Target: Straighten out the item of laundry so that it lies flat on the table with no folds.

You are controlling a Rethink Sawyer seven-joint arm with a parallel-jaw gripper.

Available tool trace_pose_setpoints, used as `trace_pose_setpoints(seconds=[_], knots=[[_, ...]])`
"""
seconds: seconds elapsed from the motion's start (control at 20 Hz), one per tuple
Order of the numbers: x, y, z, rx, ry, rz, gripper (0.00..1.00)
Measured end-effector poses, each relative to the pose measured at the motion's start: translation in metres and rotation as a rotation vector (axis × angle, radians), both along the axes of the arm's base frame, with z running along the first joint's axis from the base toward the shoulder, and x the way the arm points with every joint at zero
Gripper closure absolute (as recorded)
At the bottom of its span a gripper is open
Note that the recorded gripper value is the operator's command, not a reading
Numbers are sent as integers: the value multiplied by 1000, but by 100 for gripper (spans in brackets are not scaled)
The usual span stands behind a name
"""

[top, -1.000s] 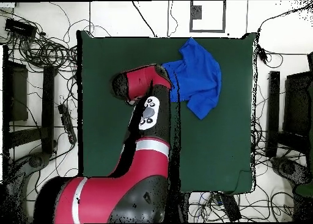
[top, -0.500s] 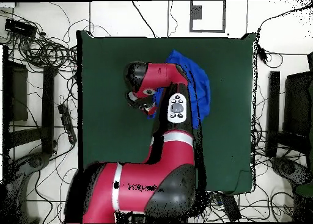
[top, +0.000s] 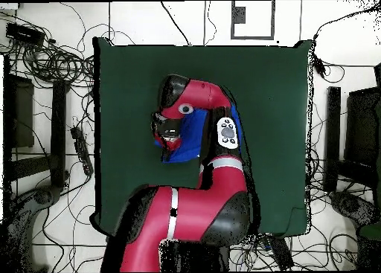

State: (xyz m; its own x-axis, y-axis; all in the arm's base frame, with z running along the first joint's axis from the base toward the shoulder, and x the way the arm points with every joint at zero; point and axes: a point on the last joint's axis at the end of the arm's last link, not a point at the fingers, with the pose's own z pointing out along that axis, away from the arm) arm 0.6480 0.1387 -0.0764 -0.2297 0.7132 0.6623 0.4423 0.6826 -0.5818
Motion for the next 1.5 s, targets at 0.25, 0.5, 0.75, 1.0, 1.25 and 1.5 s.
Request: trace_pose_setpoints(seconds=[0.25,0.5,0.75,1.0,1.25,1.5], knots=[[-10,20,6,161,228,-28,100],[-11,36,9,289,393,-12,100],[-16,45,-11,343,490,47,100],[-17,43,-40,237,392,122,0],[-13,40,-58,263,330,137,0],[-2,40,-58,307,291,135,0]])
